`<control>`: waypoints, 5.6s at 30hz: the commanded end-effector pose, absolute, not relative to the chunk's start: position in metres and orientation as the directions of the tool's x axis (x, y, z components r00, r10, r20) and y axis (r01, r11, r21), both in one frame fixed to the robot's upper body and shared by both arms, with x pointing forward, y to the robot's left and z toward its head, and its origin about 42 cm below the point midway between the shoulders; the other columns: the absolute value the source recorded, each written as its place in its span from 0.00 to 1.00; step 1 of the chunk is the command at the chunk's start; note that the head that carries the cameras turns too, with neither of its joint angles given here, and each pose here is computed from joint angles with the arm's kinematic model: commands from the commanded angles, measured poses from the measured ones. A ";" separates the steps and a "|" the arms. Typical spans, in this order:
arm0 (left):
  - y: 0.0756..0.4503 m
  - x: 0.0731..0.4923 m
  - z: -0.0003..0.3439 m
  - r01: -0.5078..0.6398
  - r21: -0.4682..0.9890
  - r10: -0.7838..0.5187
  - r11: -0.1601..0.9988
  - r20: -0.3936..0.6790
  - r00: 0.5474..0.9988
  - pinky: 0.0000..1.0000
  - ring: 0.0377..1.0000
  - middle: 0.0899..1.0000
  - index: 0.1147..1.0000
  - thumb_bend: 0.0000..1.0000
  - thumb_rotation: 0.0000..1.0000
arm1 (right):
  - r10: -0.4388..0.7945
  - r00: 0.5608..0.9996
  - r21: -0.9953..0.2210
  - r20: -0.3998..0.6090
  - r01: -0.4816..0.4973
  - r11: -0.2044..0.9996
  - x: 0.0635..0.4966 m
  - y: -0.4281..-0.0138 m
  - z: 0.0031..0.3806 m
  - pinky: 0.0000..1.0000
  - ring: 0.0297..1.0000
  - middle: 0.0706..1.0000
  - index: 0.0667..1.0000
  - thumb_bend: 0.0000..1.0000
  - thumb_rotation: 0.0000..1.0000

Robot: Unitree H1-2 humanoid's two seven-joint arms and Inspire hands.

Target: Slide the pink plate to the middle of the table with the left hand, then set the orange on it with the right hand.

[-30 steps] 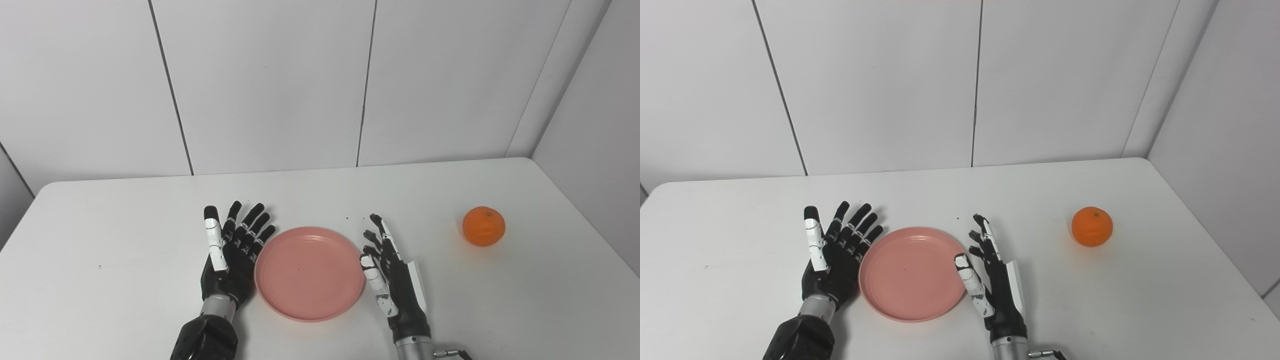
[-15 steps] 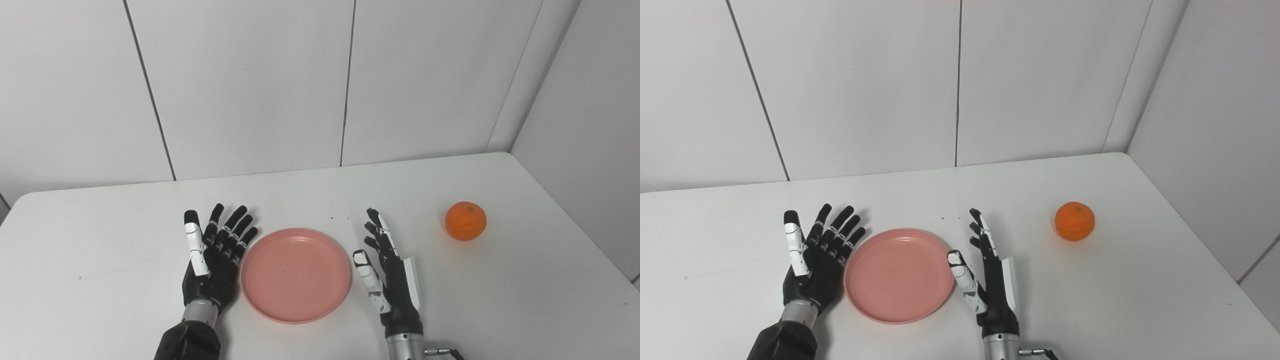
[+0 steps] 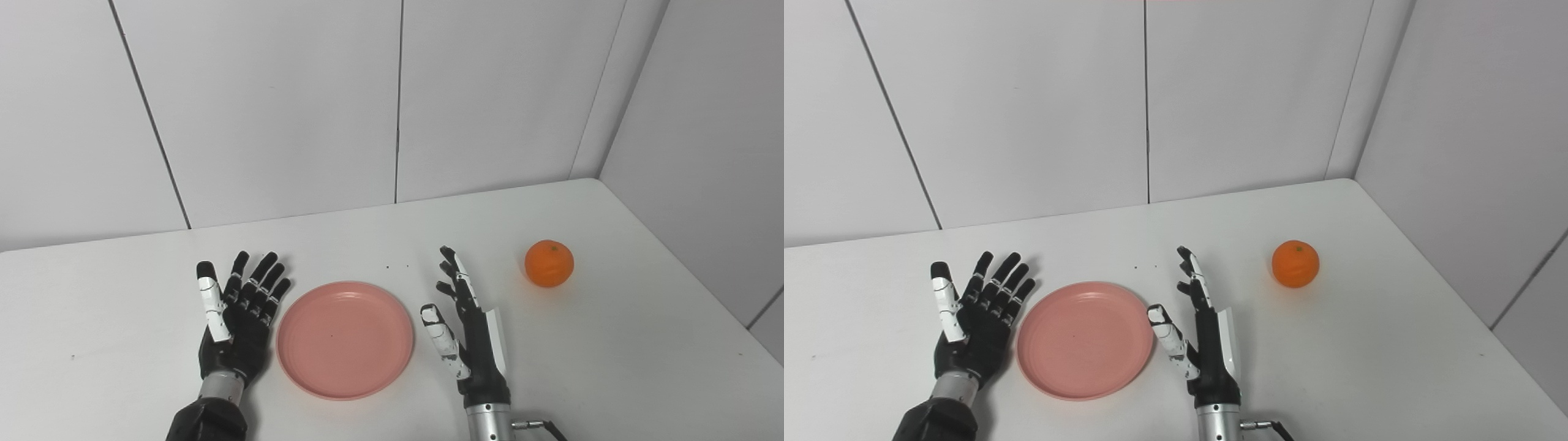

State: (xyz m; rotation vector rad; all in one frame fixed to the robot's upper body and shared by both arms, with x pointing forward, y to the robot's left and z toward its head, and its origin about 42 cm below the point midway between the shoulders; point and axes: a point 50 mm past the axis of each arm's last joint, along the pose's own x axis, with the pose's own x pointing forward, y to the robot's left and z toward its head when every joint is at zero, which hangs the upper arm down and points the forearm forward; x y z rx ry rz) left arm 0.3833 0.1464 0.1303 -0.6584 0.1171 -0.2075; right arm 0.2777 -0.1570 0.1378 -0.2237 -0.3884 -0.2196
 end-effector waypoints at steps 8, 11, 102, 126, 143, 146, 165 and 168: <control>0.158 0.371 0.100 0.077 -0.558 -0.194 0.826 -0.152 0.969 0.93 0.89 0.83 0.99 0.73 0.91 | -0.153 0.850 -0.235 0.505 0.305 0.923 0.290 -0.177 0.184 0.88 0.90 0.95 0.96 0.72 1.00; 0.156 0.370 0.099 0.101 -0.530 -0.201 0.842 -0.134 0.970 0.92 0.91 0.86 0.99 0.74 0.91 | -0.148 0.839 -0.260 0.524 0.323 0.910 0.293 -0.182 0.192 0.87 0.88 0.94 0.95 0.72 1.00; 0.140 0.355 0.090 0.220 -0.383 -0.268 0.897 -0.076 0.960 0.92 0.90 0.86 0.97 0.69 0.89 | -0.107 0.935 -0.927 0.338 0.350 0.135 0.397 -0.359 0.220 0.83 0.78 0.75 0.77 0.82 1.00; 0.143 0.354 0.090 0.218 -0.378 -0.265 0.900 -0.078 0.961 0.92 0.90 0.84 0.97 0.70 0.89 | -0.107 0.956 -0.949 0.273 0.286 0.131 0.400 -0.355 0.207 0.83 0.79 0.75 0.77 0.82 1.00; 0.144 0.353 0.091 0.219 -0.370 -0.266 0.903 -0.081 0.961 0.92 0.89 0.83 0.96 0.69 0.89 | -0.142 0.973 -0.973 0.184 0.200 0.114 0.396 -0.367 0.186 0.76 0.77 0.75 0.74 0.84 1.00; 0.144 0.353 0.091 0.220 -0.363 -0.266 0.905 -0.081 0.961 0.91 0.89 0.83 0.96 0.70 0.89 | -0.147 0.975 -0.977 0.166 0.182 0.108 0.397 -0.368 0.183 0.75 0.76 0.75 0.74 0.84 1.00; 0.146 0.353 0.093 0.222 -0.355 -0.268 0.908 -0.085 0.960 0.90 0.89 0.82 0.96 0.69 0.89 | -0.154 0.983 -0.969 0.095 0.127 0.213 0.394 -0.366 0.152 0.17 0.19 0.21 0.24 0.77 1.00; 0.147 0.353 0.093 0.223 -0.348 -0.267 0.911 -0.085 0.960 0.89 0.88 0.82 0.96 0.70 0.90 | -0.149 0.985 -0.970 0.090 0.121 0.210 0.393 -0.364 0.148 0.19 0.19 0.20 0.23 0.78 1.00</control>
